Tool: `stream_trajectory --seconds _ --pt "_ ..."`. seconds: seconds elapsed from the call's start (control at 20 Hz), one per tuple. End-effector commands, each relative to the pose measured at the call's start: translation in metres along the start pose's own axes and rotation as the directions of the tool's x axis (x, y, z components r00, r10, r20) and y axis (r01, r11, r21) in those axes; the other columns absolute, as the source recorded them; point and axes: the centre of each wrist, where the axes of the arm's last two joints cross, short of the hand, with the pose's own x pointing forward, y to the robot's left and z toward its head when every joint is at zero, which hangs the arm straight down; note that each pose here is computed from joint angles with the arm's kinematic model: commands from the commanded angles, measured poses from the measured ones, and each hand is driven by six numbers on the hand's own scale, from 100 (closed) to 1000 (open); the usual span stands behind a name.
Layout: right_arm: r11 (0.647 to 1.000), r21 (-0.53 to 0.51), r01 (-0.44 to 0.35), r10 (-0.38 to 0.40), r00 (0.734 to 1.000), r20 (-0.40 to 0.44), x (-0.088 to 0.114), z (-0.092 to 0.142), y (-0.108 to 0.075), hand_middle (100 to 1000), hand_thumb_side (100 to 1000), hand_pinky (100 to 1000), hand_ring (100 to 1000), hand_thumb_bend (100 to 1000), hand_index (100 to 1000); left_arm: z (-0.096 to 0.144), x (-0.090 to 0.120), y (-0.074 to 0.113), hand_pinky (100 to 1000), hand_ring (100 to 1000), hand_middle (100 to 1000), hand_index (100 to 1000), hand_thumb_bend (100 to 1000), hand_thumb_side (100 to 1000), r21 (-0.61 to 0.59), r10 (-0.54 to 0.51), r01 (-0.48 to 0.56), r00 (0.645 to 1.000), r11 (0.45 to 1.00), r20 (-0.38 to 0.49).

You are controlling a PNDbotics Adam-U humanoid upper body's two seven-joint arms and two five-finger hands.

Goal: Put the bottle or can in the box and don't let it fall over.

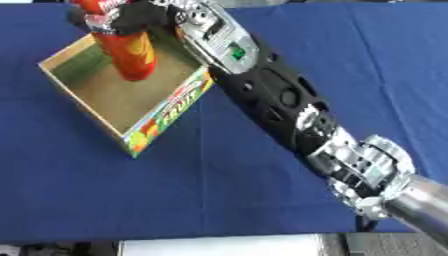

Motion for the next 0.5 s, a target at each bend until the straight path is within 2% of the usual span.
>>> stream_trajectory --seconds 0.05,0.2,0.4,0.5 --pt "0.999 -0.001 -0.052 0.052 0.998 0.028 0.0118 -0.0029 -0.0070 1000 290 936 1000 308 989 -0.0059 0.0161 0.0044 754 932 906 899 541 1000 -0.001 -0.009 0.009 0.999 1.000 0.043" --pt "0.998 0.000 -0.055 0.055 0.998 0.032 0.0125 -0.0035 -0.0072 1000 286 933 1000 299 987 -0.0059 0.0162 0.0044 754 932 907 899 541 1000 -0.002 -0.009 0.010 0.999 1.000 0.044" --pt "0.999 -0.028 -0.031 0.032 0.999 0.032 0.0136 -0.0058 -0.0068 1000 302 918 1000 257 876 -0.0062 0.0163 0.0030 754 932 906 898 540 1000 -0.005 -0.006 0.007 0.999 1.000 0.045" --pt "0.999 -0.049 -0.014 0.016 0.999 0.035 0.0156 -0.0087 -0.0060 1000 305 916 1000 251 869 -0.0071 0.0178 0.0012 754 932 906 898 540 1000 -0.010 -0.004 0.004 0.999 1.000 0.050"
